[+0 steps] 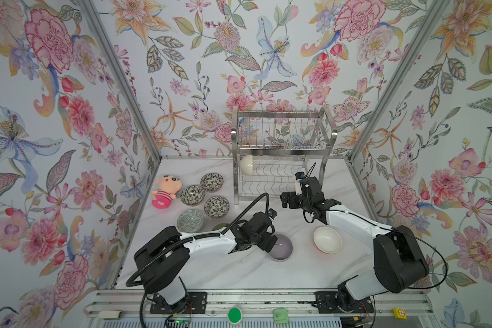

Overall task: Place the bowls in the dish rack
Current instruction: 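Move the right gripper over the lilac bowl while the left gripper hovers nearby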

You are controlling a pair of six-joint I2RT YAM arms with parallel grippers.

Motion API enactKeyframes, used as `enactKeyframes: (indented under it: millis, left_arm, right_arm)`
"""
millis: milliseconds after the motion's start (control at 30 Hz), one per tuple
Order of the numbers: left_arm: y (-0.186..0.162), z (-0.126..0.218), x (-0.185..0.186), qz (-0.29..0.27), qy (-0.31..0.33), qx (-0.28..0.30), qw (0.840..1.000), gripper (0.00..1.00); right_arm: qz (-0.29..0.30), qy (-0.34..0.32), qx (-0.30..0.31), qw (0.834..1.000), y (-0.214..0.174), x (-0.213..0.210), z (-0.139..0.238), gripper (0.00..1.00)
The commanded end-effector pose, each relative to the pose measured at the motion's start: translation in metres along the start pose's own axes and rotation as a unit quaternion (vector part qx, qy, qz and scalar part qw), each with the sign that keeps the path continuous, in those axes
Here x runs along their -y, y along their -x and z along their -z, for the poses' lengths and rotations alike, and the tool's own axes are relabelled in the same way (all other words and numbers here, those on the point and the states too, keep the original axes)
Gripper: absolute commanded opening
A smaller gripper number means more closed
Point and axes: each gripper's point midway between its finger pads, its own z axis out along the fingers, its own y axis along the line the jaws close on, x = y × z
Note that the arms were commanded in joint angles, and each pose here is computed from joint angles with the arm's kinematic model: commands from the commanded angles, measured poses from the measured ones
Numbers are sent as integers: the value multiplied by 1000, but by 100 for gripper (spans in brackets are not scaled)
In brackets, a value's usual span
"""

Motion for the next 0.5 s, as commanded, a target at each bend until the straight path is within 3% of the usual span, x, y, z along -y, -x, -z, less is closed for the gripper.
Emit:
enactKeyframes:
  millis: [0, 200, 467]
  left_arm:
    - [-5, -7, 4, -7, 0, -18, 1000, 74]
    - [-5, -11, 4, -10, 2, -24, 1000, 45]
    - [0, -9, -26, 15, 39, -19, 999, 28]
  right_arm:
    - [-1, -5, 9, 1000, 3, 4, 9, 99]
    - [-2, -4, 11, 1000, 2, 4, 10, 99]
    - [-4, 2, 18, 1000, 4, 3, 12, 99]
